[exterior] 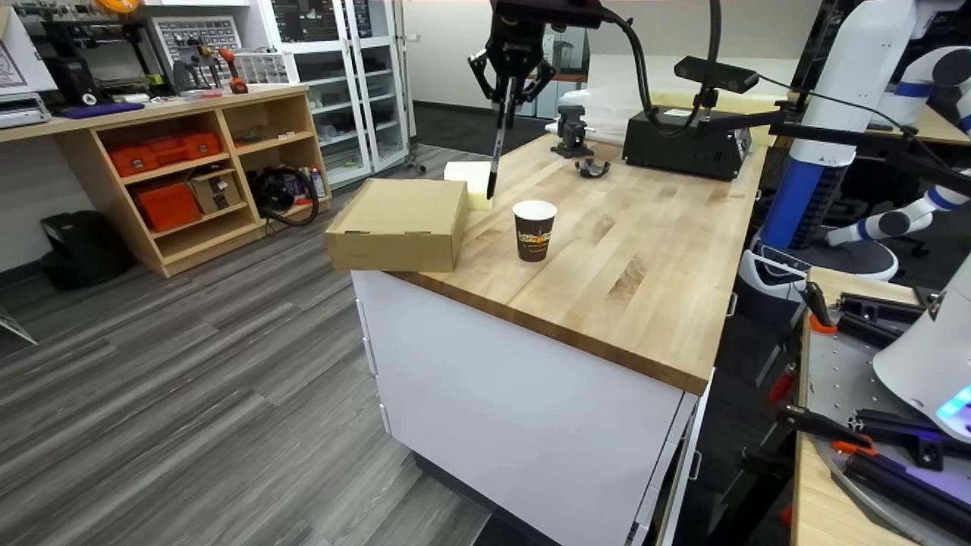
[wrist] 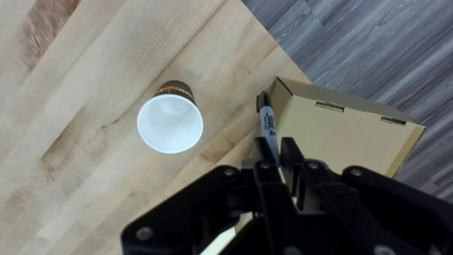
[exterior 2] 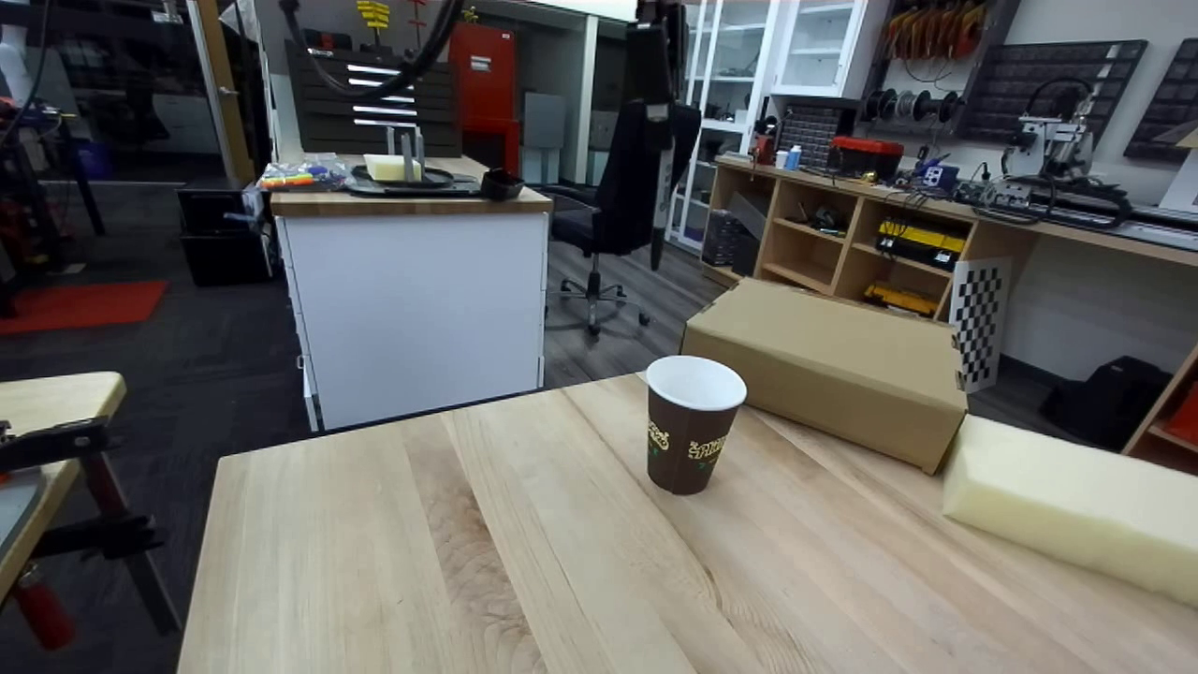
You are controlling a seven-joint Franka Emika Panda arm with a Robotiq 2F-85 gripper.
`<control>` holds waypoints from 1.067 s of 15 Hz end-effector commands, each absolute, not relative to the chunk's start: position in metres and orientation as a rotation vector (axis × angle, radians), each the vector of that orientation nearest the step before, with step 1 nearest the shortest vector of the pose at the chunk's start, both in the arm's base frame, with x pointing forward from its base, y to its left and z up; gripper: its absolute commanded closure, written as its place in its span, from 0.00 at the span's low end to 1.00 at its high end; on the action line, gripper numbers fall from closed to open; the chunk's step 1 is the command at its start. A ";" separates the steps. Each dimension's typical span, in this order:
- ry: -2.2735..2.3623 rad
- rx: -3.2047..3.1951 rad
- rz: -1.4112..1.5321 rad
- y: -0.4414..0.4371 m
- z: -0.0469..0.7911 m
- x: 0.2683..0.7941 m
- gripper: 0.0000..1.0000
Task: Pick up the pen from the cup and put it on the table.
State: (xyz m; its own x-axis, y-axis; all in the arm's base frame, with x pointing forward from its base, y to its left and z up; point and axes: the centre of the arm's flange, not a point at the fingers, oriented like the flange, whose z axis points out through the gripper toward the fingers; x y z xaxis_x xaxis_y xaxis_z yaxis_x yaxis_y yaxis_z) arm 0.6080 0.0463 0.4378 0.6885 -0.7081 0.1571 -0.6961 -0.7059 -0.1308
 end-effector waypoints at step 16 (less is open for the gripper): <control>1.914 -2.629 -0.238 0.023 0.349 0.276 0.97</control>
State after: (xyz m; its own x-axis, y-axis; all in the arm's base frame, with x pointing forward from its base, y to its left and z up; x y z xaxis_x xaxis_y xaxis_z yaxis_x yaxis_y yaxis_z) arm 0.3496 0.0334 0.3437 0.3569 -0.9242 0.1358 -0.9336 -0.3580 0.0168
